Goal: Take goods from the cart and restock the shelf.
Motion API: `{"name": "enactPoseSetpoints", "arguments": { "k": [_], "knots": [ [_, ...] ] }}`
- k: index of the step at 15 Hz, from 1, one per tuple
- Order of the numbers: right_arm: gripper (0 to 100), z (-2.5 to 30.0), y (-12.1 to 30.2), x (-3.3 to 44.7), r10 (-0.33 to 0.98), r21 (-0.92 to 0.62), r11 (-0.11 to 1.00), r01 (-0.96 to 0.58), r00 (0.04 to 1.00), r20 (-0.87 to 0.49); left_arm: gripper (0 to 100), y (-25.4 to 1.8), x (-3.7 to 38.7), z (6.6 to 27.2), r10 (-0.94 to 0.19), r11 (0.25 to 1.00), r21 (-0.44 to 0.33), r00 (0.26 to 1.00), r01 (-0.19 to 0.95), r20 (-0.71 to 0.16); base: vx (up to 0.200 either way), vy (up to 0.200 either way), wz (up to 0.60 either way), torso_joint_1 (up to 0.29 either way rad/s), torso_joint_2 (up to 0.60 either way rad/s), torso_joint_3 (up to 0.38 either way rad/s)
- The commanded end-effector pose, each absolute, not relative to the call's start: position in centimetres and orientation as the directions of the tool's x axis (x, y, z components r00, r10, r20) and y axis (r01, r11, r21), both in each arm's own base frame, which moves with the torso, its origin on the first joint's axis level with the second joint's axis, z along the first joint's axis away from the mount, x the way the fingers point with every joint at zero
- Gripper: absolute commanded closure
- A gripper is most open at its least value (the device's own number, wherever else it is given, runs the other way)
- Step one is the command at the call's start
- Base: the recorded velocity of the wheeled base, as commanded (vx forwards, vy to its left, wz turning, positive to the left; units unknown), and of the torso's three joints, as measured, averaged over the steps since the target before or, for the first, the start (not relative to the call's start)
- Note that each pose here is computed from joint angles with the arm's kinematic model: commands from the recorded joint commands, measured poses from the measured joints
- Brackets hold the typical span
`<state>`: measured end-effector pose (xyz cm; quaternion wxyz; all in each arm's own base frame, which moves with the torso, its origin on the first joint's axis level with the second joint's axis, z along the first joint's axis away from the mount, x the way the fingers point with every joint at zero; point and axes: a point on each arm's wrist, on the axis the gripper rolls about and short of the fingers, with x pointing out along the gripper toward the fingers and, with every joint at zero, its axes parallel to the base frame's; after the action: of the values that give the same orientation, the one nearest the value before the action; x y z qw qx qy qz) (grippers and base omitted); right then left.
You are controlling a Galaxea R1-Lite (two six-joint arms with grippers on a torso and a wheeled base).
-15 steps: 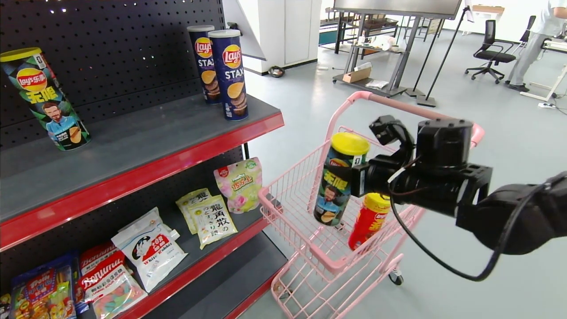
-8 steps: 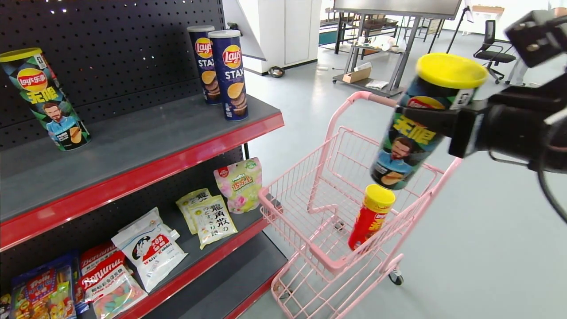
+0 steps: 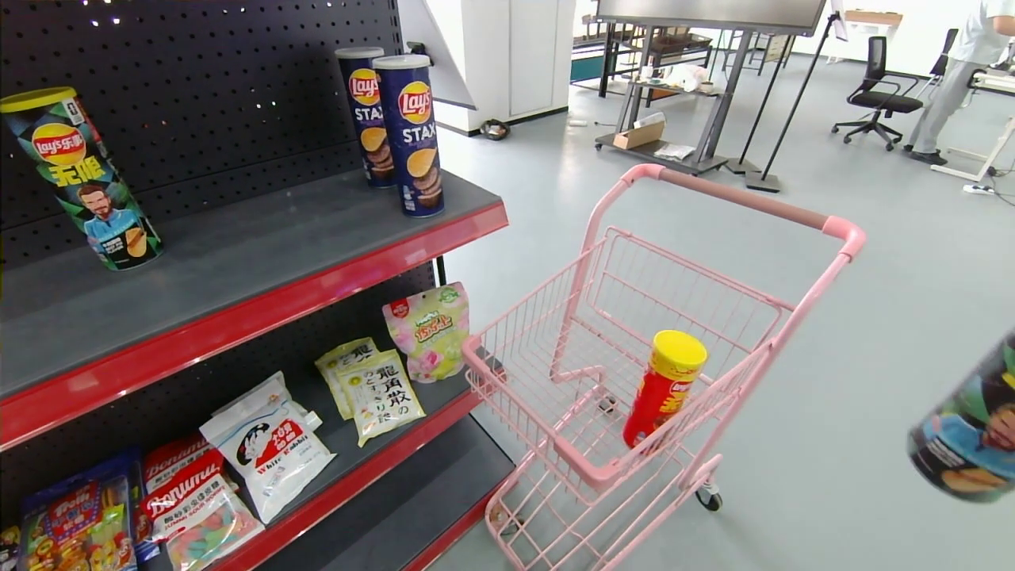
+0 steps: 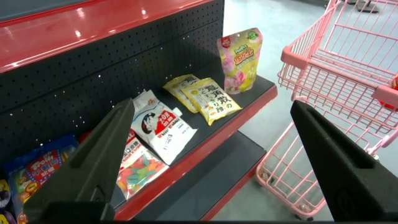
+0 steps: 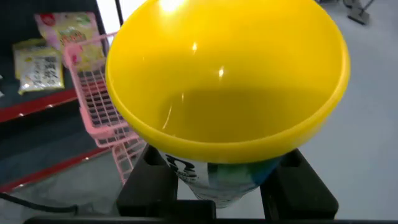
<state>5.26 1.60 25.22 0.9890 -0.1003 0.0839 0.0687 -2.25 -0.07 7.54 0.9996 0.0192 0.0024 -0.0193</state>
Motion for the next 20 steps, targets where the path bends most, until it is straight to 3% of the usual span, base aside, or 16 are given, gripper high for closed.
{"name": "enactPoseSetpoints", "arguments": {
  "k": [1,7,13,20],
  "knots": [
    [100,23.6,-0.2,1.2,0.058,-0.177,0.981,-0.081,0.990,-0.131,0,-0.1,-2.3,7.5,-0.038,0.999,0.038,0.999,0.038,-0.005,0.000,0.000,0.00,0.000,0.00,0.000],
    [100,20.9,-1.0,-1.0,0.045,-0.168,0.984,-0.060,0.995,-0.092,0,-0.1,-2.3,7.5,-0.038,0.999,0.038,0.999,0.038,-0.005,0.000,0.000,0.00,0.000,0.00,0.000],
    [100,20.7,-1.0,-1.0,0.037,-0.168,0.984,-0.053,0.995,-0.097,0,-0.1,-2.3,7.5,-0.038,0.999,0.038,0.999,0.038,-0.005,0.000,0.000,0.00,0.000,0.00,0.000],
    [100,20.6,-0.9,-0.6,0.038,-0.175,0.983,-0.058,0.993,-0.116,0,-0.1,-2.3,7.5,-0.038,0.999,0.038,0.999,0.038,-0.005,0.000,0.000,0.00,0.183,-0.49,-0.302]
  ]
}}
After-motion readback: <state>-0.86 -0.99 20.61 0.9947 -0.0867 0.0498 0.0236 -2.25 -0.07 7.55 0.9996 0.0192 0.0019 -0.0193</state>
